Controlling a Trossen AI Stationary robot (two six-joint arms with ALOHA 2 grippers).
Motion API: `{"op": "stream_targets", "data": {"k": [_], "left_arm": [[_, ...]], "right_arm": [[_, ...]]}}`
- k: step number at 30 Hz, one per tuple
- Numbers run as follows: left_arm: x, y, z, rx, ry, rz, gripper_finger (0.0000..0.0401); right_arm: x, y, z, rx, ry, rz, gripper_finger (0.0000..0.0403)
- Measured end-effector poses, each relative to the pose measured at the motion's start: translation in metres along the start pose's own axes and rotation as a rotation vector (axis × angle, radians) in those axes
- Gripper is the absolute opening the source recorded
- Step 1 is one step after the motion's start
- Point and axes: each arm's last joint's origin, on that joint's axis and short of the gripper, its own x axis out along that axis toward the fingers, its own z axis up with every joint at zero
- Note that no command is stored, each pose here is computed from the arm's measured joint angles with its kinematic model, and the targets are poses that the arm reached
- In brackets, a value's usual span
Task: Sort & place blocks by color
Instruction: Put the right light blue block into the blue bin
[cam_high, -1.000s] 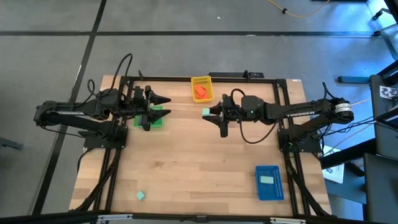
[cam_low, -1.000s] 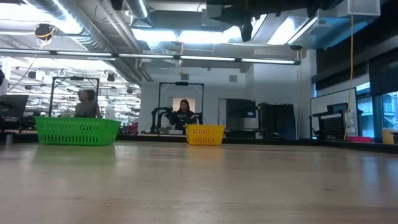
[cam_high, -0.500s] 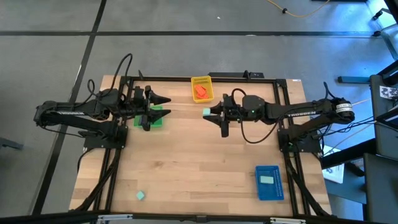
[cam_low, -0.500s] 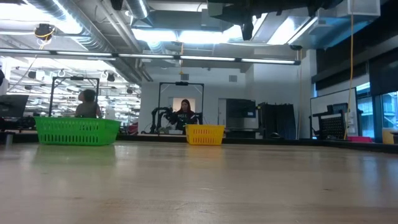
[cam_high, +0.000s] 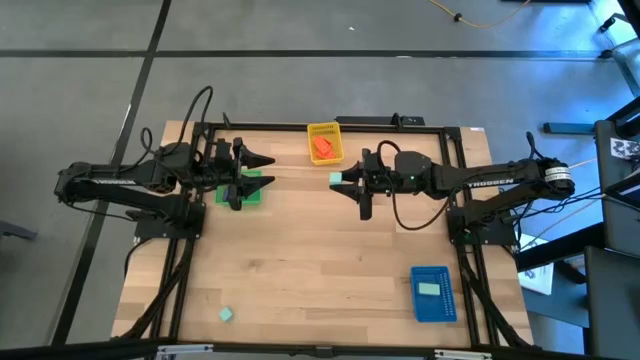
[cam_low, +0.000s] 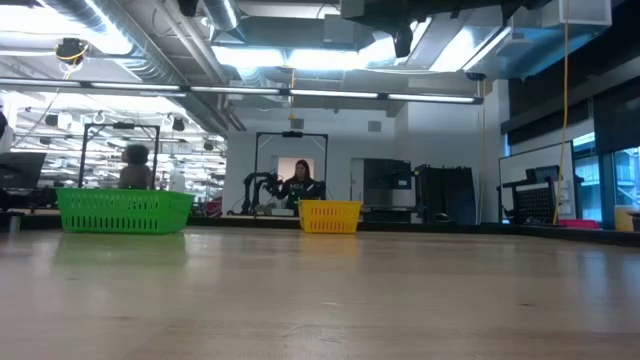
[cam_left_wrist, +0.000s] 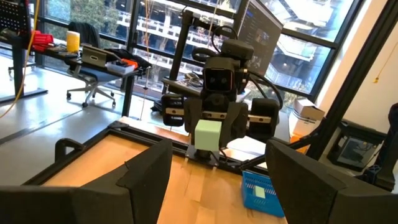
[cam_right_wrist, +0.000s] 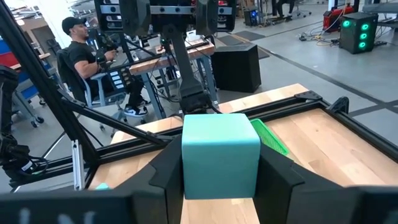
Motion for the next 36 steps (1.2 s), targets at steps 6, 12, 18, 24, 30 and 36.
{"op": "stream_targets", "data": {"k": [6, 12, 18, 24, 30, 36], "left_arm": [[-0.0001, 0.0, 0.0, 0.0, 0.0, 0.0, 0.025], [-0.0001, 0.0, 0.0001, 0.0, -0.001, 0.0, 0.025], [-0.0001, 0.0, 0.0001, 0.0, -0.001, 0.0, 0.025], [-0.0001, 0.0, 0.0001, -0.001, -0.001, 0.0, 0.025], [-0.0001, 0.0, 0.0001, -0.001, 0.0, 0.0, 0.025], [-0.0001, 0.0, 0.0001, -0.001, -0.001, 0.0, 0.025]], "right_arm": [[0.0, 0.0, 0.0001, 0.006, -0.001, 0.0, 0.0136], [0.0, 0.0, 0.0002, 0.024, -0.002, 0.001, 0.0136], [0.0, 0.0001, 0.0001, 0.024, -0.001, 0.001, 0.0136], [0.0, 0.0001, 0.0002, 0.025, -0.002, 0.001, 0.0136], [0.0, 0.0001, 0.0002, 0.025, -0.002, 0.001, 0.0136], [0.0, 0.0001, 0.0002, 0.03, -0.002, 0.001, 0.0136]]}}
